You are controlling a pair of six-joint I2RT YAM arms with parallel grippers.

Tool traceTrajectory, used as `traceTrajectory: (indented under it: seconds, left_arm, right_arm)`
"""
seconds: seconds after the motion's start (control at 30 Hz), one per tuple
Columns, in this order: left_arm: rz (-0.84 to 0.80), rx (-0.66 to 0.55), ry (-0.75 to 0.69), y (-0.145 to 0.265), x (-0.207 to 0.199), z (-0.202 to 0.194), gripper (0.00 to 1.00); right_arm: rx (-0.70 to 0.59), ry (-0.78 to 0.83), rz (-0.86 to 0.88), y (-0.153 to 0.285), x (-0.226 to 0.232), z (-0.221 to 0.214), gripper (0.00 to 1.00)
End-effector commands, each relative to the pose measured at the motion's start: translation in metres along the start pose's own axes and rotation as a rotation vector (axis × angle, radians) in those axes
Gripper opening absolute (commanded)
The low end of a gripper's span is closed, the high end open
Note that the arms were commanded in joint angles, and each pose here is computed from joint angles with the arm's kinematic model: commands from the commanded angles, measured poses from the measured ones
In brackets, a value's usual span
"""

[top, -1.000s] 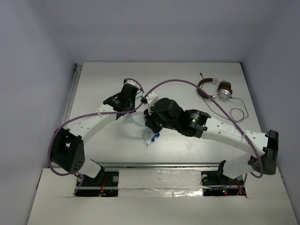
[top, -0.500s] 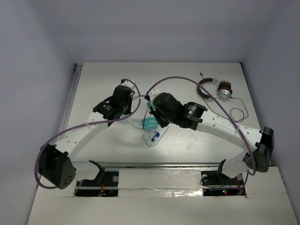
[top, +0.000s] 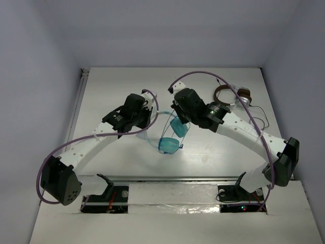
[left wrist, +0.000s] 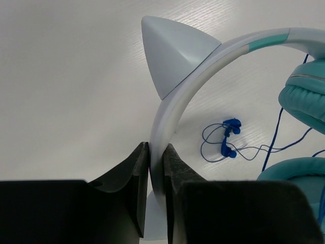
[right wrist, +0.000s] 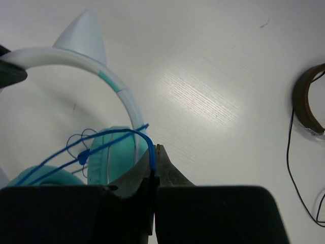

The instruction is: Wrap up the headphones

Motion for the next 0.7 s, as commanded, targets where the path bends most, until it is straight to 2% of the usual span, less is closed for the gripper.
traceTrajectory:
  seconds: [0.0, 0.17, 0.3, 0.4, 0.5, 0.67]
  left_arm:
    - [-0.101, -0.126, -0.007, 0.015, -0.011, 0.023, 0.0]
    - [-0.143, -0.172, -0.01, 0.024, -0.015, 0.032, 0.0]
    - [-0.177, -0.216, -0.005, 0.034, -0.017, 0.039, 0.0]
    - [-0.162, -0.238, 0.018, 0.04, -0.011, 0.046, 0.0]
    - [-0.231, -0.273, 0.009, 0.047, -0.016, 0.052, 0.0]
    - [-0.289, -0.336, 0.005, 0.064, -0.02, 0.068, 0.0]
  right_arm:
    - [-0.099, -0.023, -0.043, -0.007, -0.006, 0.023, 0.0]
    - [-0.153, -0.097, -0.096, -0.016, -0.017, 0.019, 0.0]
    - [-0.228, -0.209, -0.064, -0.014, -0.028, 0.016, 0.0]
    - [-0.284, -0.272, 0.002, -0.009, -0.03, 0.016, 0.0]
    - [-0.342, -0.298, 0.099, -0.005, -0.024, 0.022, 0.0]
    - [-0.409, -0.34, 0.236, -0.008, -0.025, 0.025, 0.05]
Point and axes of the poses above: each gripper's point midway between its finger pads, its own y axis back along the fingers, its own x axis along the line the jaws close on, z = x × y, the point moved 6 cm from there along y, back along the fingers, and after that the axes turned 12 degrees about -y, right-handed, at the moved point
